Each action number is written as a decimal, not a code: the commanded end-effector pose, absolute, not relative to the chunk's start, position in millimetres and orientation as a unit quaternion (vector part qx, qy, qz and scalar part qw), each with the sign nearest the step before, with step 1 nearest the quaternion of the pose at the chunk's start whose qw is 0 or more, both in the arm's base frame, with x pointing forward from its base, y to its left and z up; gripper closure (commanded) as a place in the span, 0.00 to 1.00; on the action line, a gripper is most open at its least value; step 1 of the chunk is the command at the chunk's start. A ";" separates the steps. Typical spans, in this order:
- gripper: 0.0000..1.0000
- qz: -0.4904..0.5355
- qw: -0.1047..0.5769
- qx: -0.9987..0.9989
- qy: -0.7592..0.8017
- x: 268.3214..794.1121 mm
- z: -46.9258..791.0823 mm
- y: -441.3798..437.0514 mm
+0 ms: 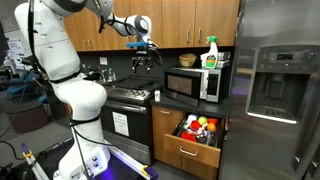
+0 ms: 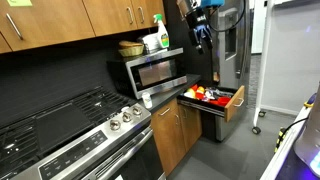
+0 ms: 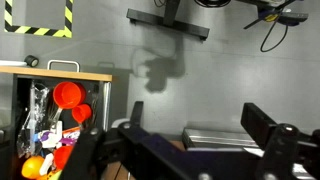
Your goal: Remove the red pot out of the drawer
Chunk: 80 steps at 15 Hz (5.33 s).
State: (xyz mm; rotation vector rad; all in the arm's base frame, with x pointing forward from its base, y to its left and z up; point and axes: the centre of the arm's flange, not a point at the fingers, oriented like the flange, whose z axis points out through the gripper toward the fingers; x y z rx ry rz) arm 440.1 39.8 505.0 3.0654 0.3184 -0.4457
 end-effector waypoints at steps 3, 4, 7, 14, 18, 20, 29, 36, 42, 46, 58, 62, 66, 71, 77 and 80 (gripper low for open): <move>0.00 -0.143 0.014 0.984 0.102 440.1 505.1 39.8; 0.00 -0.143 0.014 0.984 0.102 440.1 505.1 39.8; 0.00 -0.143 0.014 0.984 0.102 440.1 505.1 39.8; 0.00 -0.127 0.031 0.987 0.093 448.8 497.7 21.0; 0.00 -0.107 0.043 0.991 0.074 460.2 494.2 -0.1; 0.00 -0.095 0.048 0.992 0.061 465.1 490.8 -9.8; 0.00 -0.057 0.070 0.996 0.015 485.0 458.5 -51.6; 0.00 -0.044 0.090 0.993 -0.058 497.4 424.4 -65.6; 0.00 -0.045 0.077 0.993 -0.083 509.0 403.9 -77.1; 0.00 -0.038 0.066 0.993 -0.095 520.0 387.3 -82.0; 0.00 -0.028 0.028 0.975 -0.217 552.1 326.7 -74.1; 0.00 -0.027 0.047 0.970 -0.237 552.4 327.7 -89.7; 0.00 -0.031 0.072 0.970 -0.229 548.7 336.5 -115.4; 0.00 -0.034 0.099 0.965 -0.240 543.1 352.9 -167.0; 0.00 -0.042 0.088 0.968 -0.232 538.3 364.1 -217.6; 0.00 -0.046 0.076 0.972 -0.217 541.5 359.4 -223.9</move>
